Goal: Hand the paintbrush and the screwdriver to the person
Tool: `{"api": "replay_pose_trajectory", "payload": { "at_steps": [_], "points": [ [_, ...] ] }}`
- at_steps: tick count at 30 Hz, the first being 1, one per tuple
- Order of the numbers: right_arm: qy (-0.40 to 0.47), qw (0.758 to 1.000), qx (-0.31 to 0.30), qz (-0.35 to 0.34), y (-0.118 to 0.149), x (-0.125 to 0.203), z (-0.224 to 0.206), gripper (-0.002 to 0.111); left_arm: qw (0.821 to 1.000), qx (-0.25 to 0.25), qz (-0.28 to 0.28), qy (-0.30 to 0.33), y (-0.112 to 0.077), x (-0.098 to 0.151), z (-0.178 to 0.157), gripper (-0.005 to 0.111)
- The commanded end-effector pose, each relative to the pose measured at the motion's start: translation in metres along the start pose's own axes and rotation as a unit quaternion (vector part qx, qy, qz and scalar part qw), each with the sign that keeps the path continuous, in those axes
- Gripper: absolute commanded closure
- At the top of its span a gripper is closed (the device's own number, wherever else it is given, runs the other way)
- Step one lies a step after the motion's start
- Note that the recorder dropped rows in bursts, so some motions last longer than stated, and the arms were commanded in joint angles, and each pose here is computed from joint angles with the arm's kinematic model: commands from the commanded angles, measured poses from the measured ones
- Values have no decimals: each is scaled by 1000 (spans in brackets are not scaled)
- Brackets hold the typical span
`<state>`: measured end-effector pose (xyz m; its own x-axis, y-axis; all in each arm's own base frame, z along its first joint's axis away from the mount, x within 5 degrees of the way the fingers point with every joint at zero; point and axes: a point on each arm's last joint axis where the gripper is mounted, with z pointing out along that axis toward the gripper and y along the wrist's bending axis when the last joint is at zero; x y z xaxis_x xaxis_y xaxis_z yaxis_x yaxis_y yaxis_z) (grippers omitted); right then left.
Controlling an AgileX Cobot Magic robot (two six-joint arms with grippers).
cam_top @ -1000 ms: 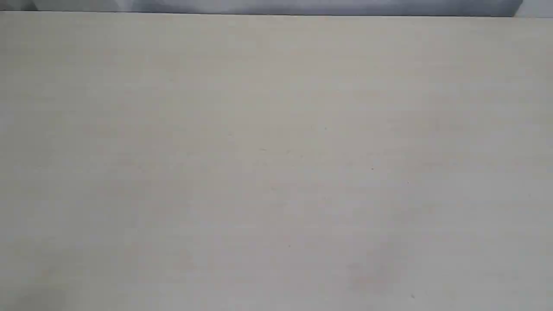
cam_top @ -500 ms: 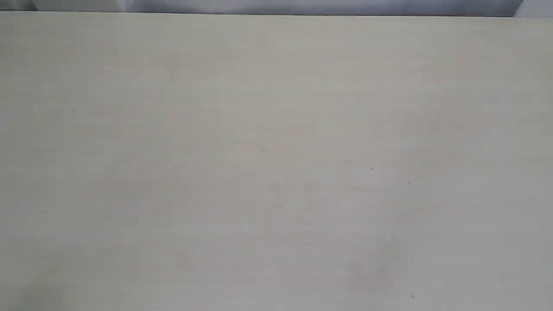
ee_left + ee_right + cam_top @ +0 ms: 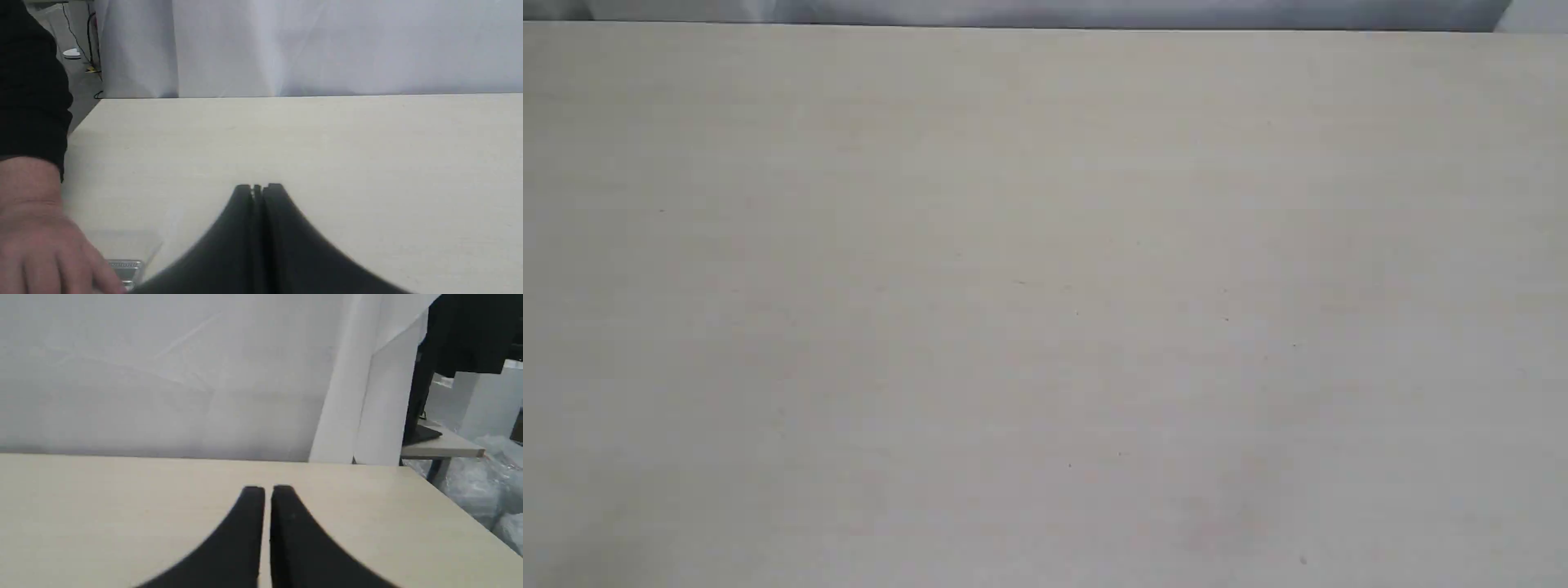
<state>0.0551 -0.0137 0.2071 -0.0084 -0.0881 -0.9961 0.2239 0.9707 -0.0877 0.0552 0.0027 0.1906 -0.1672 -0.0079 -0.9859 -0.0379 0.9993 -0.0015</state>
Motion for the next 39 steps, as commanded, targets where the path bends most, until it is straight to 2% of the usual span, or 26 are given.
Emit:
{"api": "replay_pose_trajectory", "payload": {
  "at_steps": [1, 6, 14, 20, 30, 39],
  "points": [
    [16, 1000, -1, -18, 0, 4, 0, 104, 1000, 4, -1, -3, -1, 0, 0, 107],
    [16, 999, -24, -23, 3, 4, 0, 104, 1000, 4, -1, -3, -1, 0, 0, 107],
    [20, 999, -24, 18, 4, 4, 0, 104, 1000, 5, -1, -3, -1, 0, 0, 107],
    [26, 999, -23, 20, 4, 6, 0, 104, 1000, 5, -1, -3, -1, 0, 0, 107],
    [134, 991, -21, 14, 3, 25, -4, 104, 1000, 5, -1, -3, -1, 0, 0, 107],
    [135, 990, -24, 26, 4, 25, -4, 104, 1000, 5, -3, -2, -1, 0, 0, 107]
  ]
}}
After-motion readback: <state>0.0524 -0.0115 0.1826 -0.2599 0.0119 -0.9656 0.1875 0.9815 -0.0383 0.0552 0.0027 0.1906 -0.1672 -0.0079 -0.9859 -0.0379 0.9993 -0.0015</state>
